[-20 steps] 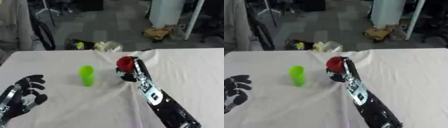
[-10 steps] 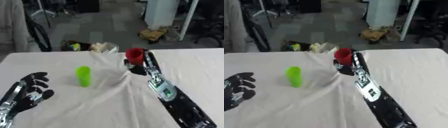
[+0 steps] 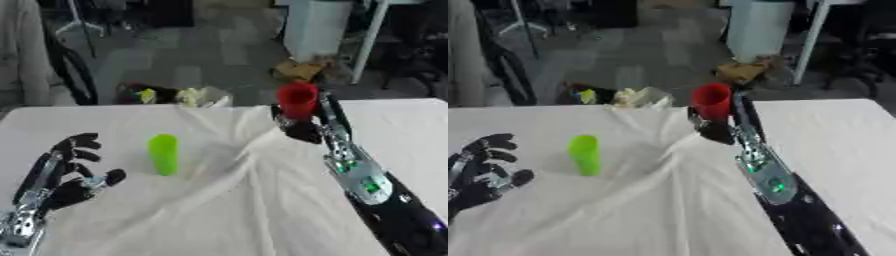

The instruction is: Pour the contents of one cup into another cup.

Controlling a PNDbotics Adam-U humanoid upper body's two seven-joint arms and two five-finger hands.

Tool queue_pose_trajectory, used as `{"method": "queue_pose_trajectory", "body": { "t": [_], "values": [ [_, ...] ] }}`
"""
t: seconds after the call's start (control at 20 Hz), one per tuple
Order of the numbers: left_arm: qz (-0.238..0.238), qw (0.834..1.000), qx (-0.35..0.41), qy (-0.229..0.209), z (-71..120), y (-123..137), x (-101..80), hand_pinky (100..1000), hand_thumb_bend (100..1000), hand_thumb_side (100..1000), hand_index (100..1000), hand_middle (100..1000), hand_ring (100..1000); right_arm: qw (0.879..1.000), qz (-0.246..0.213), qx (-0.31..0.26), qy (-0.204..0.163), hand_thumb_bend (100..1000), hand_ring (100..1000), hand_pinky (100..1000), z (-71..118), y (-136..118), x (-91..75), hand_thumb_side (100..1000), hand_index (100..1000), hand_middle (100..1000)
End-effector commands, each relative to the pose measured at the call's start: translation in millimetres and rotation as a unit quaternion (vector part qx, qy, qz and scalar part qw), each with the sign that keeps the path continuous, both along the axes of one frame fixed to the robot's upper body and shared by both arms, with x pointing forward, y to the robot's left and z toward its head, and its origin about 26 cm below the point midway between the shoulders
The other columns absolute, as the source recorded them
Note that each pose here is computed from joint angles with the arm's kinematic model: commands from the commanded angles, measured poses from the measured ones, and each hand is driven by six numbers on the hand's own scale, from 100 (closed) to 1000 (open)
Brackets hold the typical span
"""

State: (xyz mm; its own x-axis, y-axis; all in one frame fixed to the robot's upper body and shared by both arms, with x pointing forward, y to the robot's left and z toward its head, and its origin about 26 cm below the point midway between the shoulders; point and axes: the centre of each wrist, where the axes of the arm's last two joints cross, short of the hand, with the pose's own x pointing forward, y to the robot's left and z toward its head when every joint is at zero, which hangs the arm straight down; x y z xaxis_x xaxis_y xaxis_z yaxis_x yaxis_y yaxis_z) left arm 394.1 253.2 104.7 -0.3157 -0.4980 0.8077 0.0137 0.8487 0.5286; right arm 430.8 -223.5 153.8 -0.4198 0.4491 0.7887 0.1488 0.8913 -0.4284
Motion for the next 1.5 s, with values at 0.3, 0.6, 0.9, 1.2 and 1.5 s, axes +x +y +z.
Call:
{"method": "queue_pose_trajectory", "body": {
  "t": [0.3,0.6,0.9,1.2,1.5],
  "values": [
    [0.027,0.999,0.020,-0.013,-12.1,-12,18.5,440,952,456,831,669,640,0.999,-0.002,0.026,-0.027,100,384,455,21.1,-7,-5.8,100,624,470],
    [0.039,0.999,0.018,-0.017,-22.7,-23,27.7,435,950,445,828,664,635,0.999,0.003,0.033,-0.028,100,385,456,21.8,-4,-7.6,100,623,469],
    [0.055,0.998,0.020,-0.018,-25.1,-30,35.3,432,937,437,824,660,632,0.999,0.008,0.036,-0.028,100,385,458,21.8,-1,-8.5,100,623,468],
    [0.076,0.996,0.024,-0.028,-28.3,-36,43.3,436,924,437,824,662,634,0.999,0.015,0.039,-0.029,100,385,458,22.4,4,-9.1,100,623,468],
    [0.094,0.995,0.022,-0.034,-26.6,-36,48.3,435,917,436,824,660,632,0.998,0.018,0.043,-0.029,100,385,458,23.1,5,-9.7,100,622,467]
  ]
}}
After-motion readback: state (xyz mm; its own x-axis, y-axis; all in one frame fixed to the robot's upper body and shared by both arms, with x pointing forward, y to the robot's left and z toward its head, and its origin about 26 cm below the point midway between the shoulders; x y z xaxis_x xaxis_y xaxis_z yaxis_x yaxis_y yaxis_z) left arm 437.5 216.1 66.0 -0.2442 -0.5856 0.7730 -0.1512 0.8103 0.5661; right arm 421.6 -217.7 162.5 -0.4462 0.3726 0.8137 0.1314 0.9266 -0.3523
